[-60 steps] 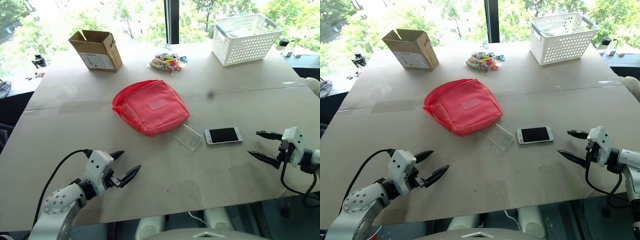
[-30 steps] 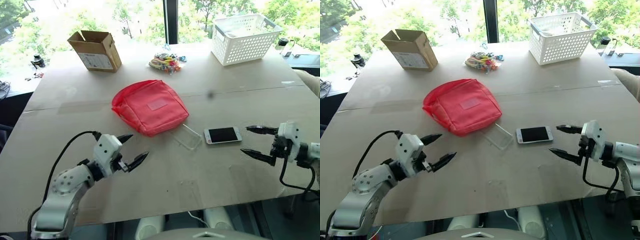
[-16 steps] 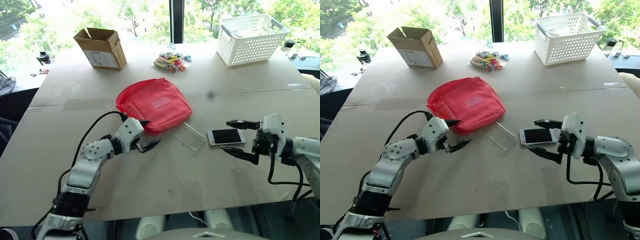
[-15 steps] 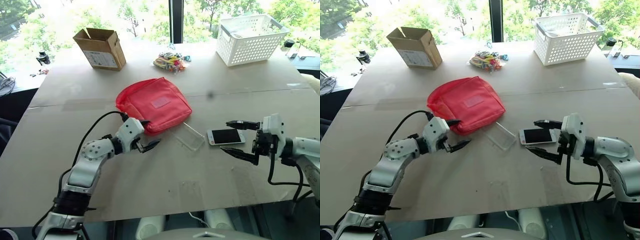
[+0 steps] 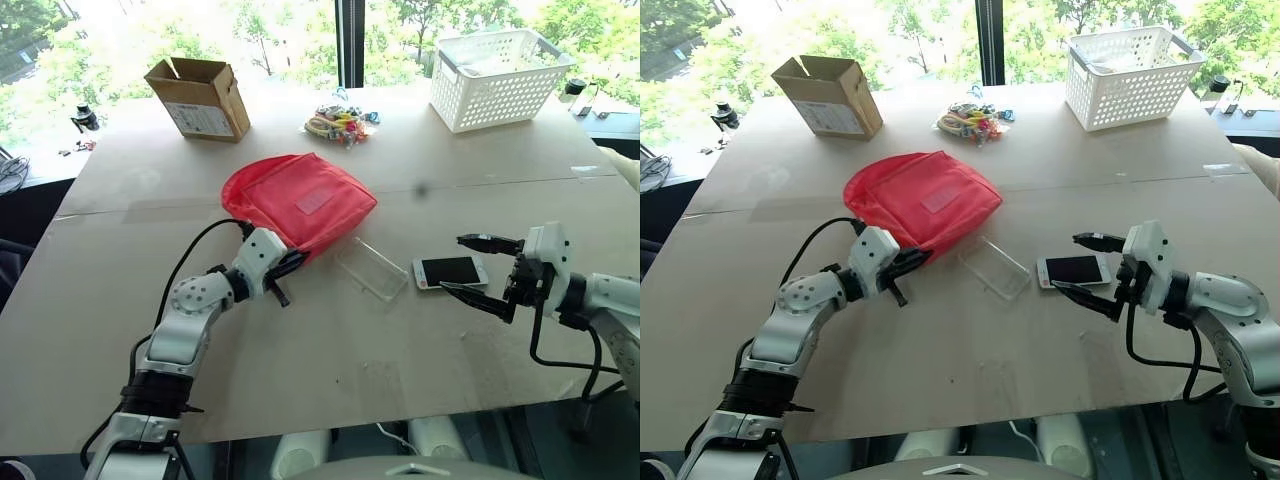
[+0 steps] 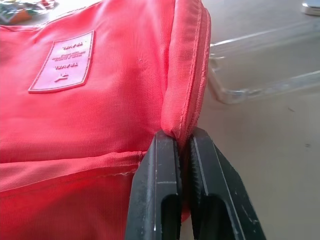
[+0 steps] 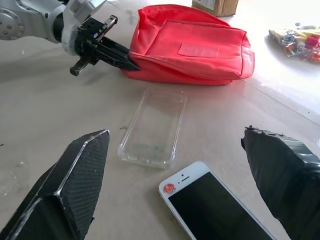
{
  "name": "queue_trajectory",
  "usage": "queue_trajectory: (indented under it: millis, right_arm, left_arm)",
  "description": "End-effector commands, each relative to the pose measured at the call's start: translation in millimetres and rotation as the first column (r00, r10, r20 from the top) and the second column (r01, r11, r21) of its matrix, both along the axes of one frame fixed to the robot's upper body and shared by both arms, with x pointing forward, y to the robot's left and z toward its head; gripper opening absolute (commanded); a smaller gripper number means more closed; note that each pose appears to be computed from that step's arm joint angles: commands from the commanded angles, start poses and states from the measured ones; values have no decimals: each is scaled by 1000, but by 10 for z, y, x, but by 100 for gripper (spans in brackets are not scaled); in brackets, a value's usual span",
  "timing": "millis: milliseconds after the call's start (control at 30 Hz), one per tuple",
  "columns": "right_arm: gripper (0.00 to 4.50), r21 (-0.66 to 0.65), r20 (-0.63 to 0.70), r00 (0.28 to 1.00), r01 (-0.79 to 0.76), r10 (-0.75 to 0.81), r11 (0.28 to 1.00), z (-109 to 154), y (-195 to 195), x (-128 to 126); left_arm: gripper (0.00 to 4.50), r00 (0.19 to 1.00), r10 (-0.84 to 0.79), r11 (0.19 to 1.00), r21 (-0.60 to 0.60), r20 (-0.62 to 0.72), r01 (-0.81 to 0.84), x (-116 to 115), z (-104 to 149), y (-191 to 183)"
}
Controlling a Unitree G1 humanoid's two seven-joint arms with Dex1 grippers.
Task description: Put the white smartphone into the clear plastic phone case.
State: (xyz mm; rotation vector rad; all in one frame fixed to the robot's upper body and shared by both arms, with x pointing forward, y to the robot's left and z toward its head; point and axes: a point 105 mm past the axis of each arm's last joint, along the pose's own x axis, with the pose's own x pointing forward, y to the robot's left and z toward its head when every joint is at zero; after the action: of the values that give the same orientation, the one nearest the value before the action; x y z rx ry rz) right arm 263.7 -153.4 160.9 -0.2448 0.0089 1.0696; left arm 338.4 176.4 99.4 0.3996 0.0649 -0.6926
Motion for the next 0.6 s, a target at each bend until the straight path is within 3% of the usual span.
queue_trajectory:
  millis: [33, 233, 400, 600]
  right_arm:
    - [450, 25, 43, 999, -12, 11, 1000, 102, 46, 15]
    - [450, 84, 81, 997, -6, -1, 996, 216, 128, 93]
    - [450, 145, 97, 995, -42, 28, 989, 313, 234, 82]
    - [450, 142, 91, 996, -32, 19, 989, 281, 216, 93]
  left_arm:
    - [4, 984, 166, 986, 0, 71, -167, 163, 182, 349]
    - [4, 941, 308, 948, 42, 137, -317, 344, 362, 818]
    - [165, 885, 415, 899, 56, 212, -435, 447, 546, 1159]
    - [436, 869, 412, 895, 56, 272, -442, 475, 673, 1158]
